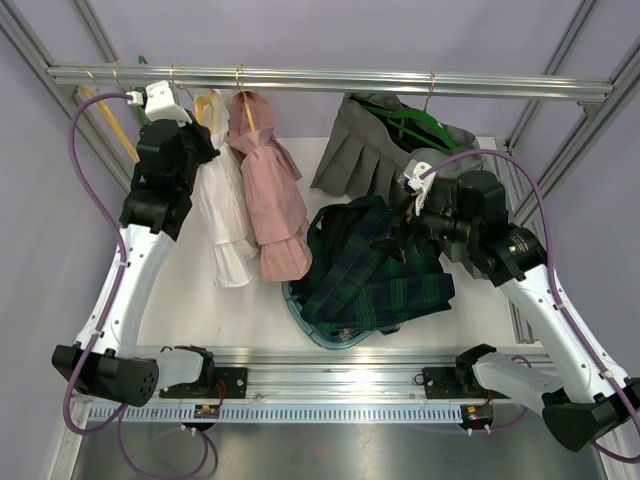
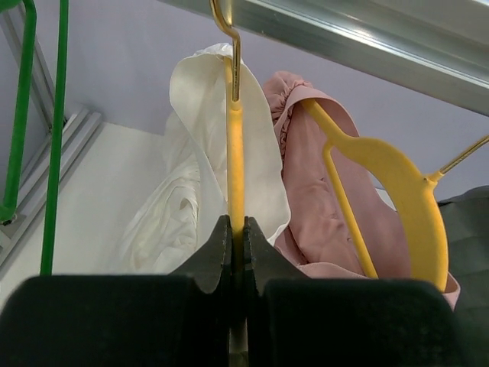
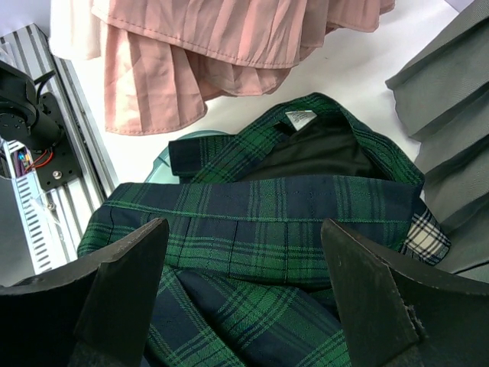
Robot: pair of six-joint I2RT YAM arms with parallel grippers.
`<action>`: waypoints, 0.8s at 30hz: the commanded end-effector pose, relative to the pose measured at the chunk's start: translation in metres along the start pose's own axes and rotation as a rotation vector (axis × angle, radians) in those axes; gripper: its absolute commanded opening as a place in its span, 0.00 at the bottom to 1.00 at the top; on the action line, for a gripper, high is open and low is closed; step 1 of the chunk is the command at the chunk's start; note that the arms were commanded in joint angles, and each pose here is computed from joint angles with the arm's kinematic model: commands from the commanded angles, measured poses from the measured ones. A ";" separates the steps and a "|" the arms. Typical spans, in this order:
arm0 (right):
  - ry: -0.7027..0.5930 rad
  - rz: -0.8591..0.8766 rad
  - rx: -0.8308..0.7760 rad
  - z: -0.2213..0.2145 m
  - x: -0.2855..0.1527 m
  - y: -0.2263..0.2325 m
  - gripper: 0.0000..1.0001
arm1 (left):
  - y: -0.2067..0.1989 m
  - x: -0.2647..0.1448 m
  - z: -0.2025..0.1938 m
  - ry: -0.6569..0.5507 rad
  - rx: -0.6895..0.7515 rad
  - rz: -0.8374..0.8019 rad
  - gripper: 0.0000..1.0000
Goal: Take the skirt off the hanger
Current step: Grab a hanger with the skirt on it with the left arm
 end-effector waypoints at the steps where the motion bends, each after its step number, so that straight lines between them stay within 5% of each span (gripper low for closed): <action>1: -0.055 -0.011 -0.025 0.009 -0.002 -0.003 0.89 | -0.035 -0.032 0.078 -0.266 -0.094 -0.187 0.00; 8: -0.056 -0.005 -0.016 0.008 -0.003 -0.002 0.89 | -0.027 -0.028 0.083 -0.354 -0.094 -0.177 0.00; 14: -0.063 -0.026 -0.027 0.010 -0.006 -0.003 0.89 | -0.040 -0.019 0.081 -0.242 -0.110 -0.289 0.00; 18: -0.056 -0.027 -0.023 0.007 -0.007 -0.002 0.89 | -0.033 -0.023 0.084 -0.152 -0.237 -0.116 0.00; 24: -0.050 -0.017 -0.017 0.005 -0.003 -0.005 0.89 | -0.036 -0.036 0.099 -0.228 -0.196 -0.049 0.00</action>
Point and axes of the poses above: each gripper's point midway between its finger pads, its own x axis out along the fingers, its own y axis along the line the jaws close on, z = x × y, the point moved 8 cm from there along -x, back along the fingers, and after that the axes turned 10 degrees about -x, right-handed, at the moved point
